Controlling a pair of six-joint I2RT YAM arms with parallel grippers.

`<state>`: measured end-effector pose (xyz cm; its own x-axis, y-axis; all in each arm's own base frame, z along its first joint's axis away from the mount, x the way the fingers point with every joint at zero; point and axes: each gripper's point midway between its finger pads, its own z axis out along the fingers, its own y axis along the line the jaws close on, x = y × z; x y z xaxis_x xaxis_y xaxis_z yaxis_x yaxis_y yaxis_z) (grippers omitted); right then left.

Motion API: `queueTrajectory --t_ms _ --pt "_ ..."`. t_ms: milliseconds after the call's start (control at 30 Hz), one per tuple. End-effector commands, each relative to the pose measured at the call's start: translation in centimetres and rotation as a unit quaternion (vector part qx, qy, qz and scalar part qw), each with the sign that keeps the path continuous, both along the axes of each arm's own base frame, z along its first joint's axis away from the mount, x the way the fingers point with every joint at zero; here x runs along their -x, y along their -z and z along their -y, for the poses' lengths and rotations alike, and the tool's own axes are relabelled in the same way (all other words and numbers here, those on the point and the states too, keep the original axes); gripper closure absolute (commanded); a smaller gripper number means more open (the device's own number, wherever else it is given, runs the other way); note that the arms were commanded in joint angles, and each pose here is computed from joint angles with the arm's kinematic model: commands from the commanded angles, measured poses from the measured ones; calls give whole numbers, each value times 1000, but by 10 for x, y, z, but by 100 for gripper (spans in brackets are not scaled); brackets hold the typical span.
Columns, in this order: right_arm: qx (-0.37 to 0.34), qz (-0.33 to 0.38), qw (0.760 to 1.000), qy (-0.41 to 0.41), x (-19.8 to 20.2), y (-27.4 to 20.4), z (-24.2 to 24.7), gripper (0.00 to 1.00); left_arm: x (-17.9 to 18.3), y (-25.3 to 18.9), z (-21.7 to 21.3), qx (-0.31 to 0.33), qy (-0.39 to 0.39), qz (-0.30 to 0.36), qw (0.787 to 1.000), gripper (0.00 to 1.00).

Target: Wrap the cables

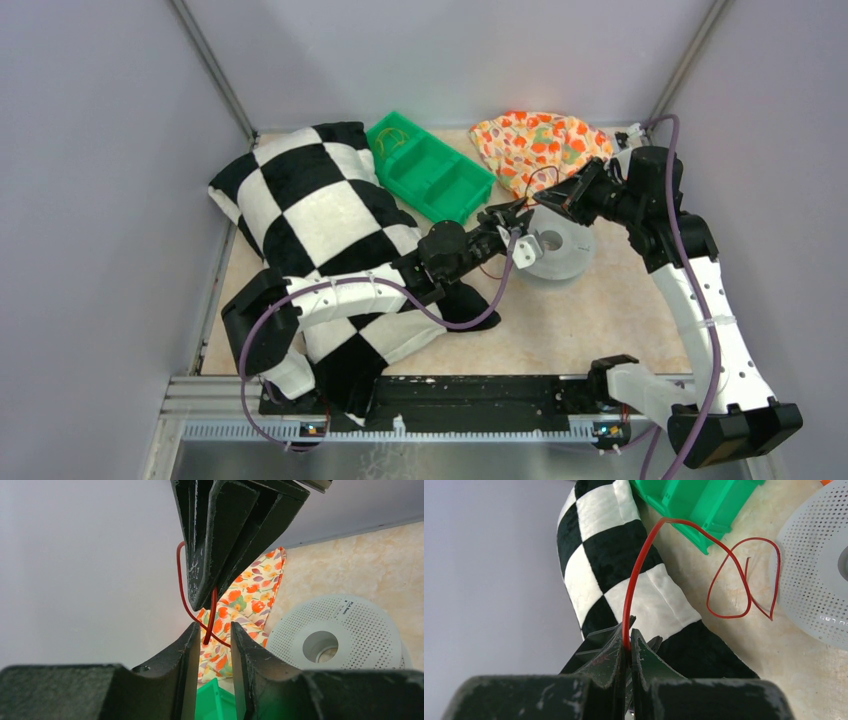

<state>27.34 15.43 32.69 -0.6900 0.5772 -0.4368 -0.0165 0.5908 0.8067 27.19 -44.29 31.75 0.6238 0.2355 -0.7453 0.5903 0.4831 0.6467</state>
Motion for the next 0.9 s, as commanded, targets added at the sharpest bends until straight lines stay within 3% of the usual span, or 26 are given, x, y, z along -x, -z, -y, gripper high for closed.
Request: queueTrajectory --t_ms 0,267,600,867 --pt "2 20 1000 3 3 -10 0 100 2 -37 1 46 9 10 999 66" --pt "1 20 1000 1 3 -10 -1 100 1 -36 1 46 7 14 999 72" --pt "0 19 1000 -4 4 -10 -2 100 -2 -34 4 46 3 12 999 72" --pt "-3 21 1000 -7 4 -10 -3 100 -4 -31 9 38 4 13 999 81"
